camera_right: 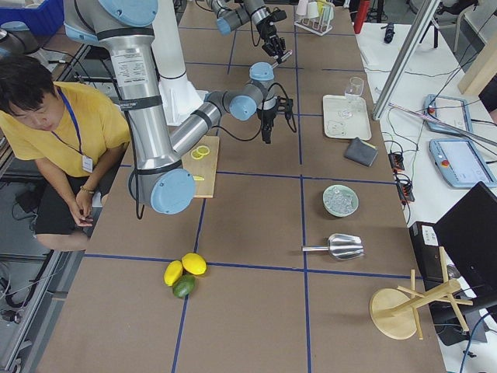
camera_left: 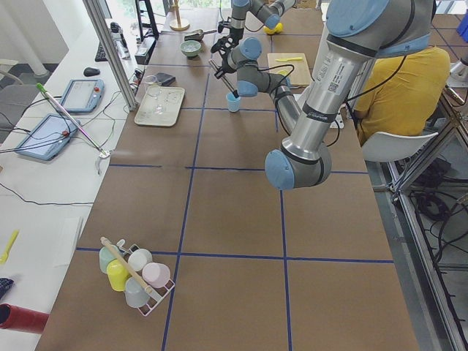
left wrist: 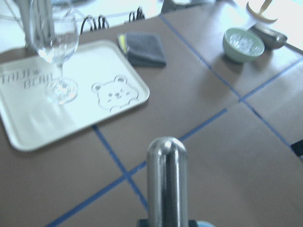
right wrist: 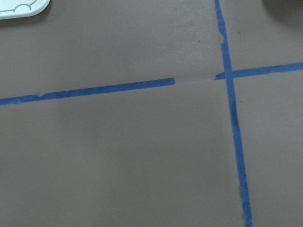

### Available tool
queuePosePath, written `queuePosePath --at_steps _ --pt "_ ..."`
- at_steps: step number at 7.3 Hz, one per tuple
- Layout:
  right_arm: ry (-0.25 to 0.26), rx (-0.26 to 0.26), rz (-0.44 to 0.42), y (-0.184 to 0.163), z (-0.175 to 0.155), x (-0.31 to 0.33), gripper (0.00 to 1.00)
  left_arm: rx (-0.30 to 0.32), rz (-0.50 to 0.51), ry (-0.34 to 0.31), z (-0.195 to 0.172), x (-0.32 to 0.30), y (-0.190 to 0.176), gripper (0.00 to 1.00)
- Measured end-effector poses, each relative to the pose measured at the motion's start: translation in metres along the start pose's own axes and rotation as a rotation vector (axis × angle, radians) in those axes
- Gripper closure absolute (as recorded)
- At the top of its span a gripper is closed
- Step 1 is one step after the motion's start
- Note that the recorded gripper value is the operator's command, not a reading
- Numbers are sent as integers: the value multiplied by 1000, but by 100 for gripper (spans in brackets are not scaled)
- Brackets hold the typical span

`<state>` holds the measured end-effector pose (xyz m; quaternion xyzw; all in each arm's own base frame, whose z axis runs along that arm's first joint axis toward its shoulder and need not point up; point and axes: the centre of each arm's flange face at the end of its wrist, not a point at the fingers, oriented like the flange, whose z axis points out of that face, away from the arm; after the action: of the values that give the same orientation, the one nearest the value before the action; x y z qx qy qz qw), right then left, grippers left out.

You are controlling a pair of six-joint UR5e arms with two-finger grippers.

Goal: Squeeze lemon into cup
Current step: 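Carry the muddler with the left gripper over the blue cup, then press the muddler down into the cup onto the lemon slice with the left gripper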

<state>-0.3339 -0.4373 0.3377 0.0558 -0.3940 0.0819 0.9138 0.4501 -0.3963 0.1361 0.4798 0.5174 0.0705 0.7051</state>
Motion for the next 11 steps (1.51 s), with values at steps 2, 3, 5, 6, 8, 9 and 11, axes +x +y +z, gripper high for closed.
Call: queuePosePath --at_steps 2,3,5,6,8,9,11 --pt "17 1 -25 -10 -3 23 0 154 27 -86 23 21 30 100" --pt "19 0 -29 -11 -3 26 0 189 41 -112 28 23 36 100" --pt "20 -2 -30 -11 -3 28 0 215 55 -136 40 32 38 100" --pt "20 -2 -30 -11 -3 28 0 212 56 -135 47 38 41 100" --pt "17 0 -30 -11 -4 27 0 206 56 -135 54 51 51 100" --pt "16 0 -29 -11 -4 27 0 206 56 -137 54 56 56 100" --pt "16 0 -27 -11 -4 27 0 193 60 -145 61 59 69 100"
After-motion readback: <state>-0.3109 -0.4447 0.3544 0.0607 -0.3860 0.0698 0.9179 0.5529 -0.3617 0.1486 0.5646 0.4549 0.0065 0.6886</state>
